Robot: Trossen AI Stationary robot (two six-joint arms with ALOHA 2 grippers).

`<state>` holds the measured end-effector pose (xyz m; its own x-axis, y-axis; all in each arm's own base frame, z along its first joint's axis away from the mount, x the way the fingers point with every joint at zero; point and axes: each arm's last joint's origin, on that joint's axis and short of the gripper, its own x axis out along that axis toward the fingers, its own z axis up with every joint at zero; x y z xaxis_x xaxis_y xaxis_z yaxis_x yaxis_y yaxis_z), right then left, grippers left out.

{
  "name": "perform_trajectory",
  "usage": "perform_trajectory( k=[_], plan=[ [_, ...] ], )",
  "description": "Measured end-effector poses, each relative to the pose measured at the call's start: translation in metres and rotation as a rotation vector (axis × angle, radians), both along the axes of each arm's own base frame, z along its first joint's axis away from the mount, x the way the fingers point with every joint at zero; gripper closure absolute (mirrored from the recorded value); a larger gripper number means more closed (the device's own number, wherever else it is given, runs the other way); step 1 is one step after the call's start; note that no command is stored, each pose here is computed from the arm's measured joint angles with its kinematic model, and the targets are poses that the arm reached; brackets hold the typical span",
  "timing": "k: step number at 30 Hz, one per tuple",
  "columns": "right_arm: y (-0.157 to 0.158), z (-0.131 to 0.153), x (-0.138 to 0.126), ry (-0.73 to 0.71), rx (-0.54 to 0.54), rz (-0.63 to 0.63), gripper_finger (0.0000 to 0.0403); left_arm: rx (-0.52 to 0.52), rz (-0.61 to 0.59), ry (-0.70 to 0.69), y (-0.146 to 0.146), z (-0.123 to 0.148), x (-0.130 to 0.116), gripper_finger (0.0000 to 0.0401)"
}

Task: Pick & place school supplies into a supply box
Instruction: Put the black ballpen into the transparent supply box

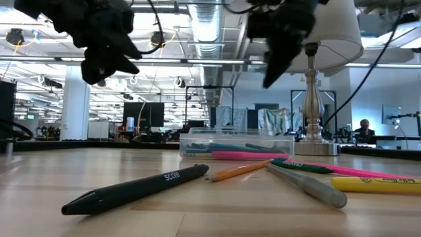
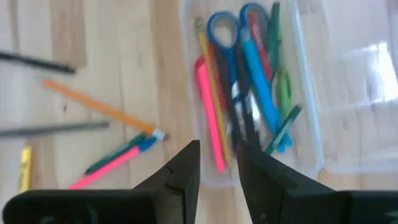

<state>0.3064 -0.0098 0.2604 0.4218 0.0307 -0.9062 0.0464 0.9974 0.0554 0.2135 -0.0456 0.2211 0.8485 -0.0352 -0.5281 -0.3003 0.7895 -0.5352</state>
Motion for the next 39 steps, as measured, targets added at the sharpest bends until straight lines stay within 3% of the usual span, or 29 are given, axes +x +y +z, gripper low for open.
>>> perform_trajectory(
  k=[5, 10, 18, 31, 39],
  plan=[
    [0.014, -0.006, -0.035, -0.013, 0.014, 0.002, 0.0305, -0.067, -0.052, -0.057, -0.026, -0.014, 0.021, 0.0276],
    [0.023, -0.020, -0.066, -0.027, 0.004, -0.044, 0.0305, -0.164, -0.023, -0.037, -0.050, -0.033, 0.037, 0.0276],
    [0.038, -0.044, -0.098, -0.020, 0.028, -0.022, 0.0305, -0.148, -0.055, 0.070, -0.093, -0.047, 0.076, 0.0276],
    [0.049, -0.059, -0.113, -0.013, 0.020, 0.024, 0.0305, -0.037, 0.034, 0.449, -0.126, -0.047, 0.137, 0.0276],
    [0.049, -0.059, -0.113, -0.017, 0.008, 0.044, 0.0305, -0.116, 0.011, 0.527, -0.135, -0.064, 0.154, 0.0276]
  ],
)
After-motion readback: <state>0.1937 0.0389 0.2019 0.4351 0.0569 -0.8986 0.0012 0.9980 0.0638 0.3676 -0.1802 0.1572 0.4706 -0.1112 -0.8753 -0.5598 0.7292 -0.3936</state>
